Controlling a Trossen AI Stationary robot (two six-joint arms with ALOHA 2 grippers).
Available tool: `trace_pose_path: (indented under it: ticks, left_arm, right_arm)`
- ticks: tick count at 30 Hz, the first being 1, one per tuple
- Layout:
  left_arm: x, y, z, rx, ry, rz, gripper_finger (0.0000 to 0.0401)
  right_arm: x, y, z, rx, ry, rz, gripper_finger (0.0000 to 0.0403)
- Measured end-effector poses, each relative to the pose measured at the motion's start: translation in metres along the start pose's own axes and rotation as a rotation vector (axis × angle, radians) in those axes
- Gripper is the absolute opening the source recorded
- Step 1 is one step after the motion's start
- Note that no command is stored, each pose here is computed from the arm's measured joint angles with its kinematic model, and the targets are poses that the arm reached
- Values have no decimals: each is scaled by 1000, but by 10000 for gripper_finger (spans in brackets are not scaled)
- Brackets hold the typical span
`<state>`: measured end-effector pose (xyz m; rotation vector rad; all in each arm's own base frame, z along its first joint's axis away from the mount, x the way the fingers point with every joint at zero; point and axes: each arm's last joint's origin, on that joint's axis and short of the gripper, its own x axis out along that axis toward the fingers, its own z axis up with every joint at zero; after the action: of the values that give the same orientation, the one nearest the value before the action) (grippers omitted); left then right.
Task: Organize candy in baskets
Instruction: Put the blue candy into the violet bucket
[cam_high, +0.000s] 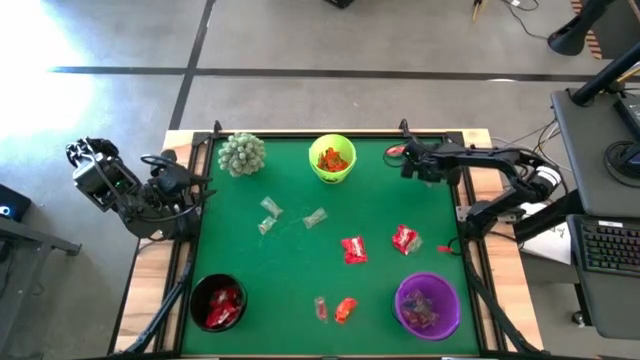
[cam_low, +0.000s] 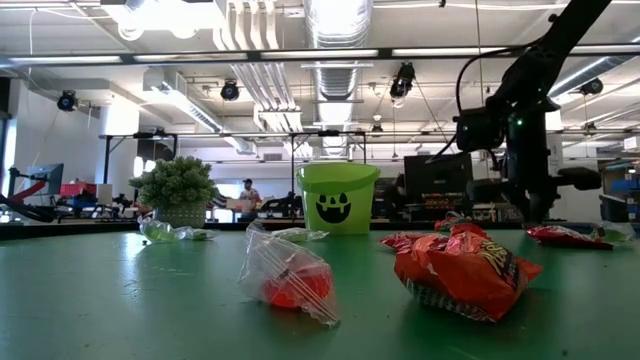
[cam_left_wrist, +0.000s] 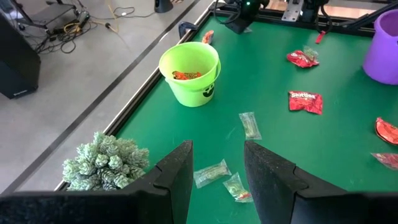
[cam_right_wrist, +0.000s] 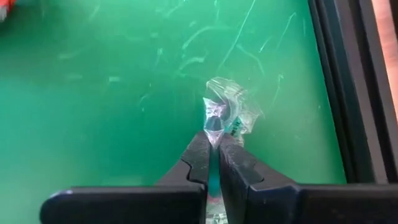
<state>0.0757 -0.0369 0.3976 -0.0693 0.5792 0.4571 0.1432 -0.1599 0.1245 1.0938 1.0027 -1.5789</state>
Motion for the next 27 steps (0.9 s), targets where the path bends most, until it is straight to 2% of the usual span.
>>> trace_pose_path:
  ticks: [5, 8, 10, 15, 27]
  left_arm:
    - [0, 0, 0, 0, 1, -1, 125]
    - [0, 0, 0, 0, 2, -1, 125]
    - [0, 0, 0, 0, 2, -1, 125]
    - [0, 0, 0, 1, 2, -1, 125]
    - [0, -1, 0, 16, 4, 0, 125]
  right_arm:
    - [-28, 3, -2, -120, 75, 25, 11]
    - [-55, 7, 1, -183, 44, 94, 11]
    - [-70, 2, -4, -219, 44, 96, 11]
    - [-110, -6, -18, -265, -5, 195, 11]
    - [-190, -22, -77, -387, 11, 568, 11]
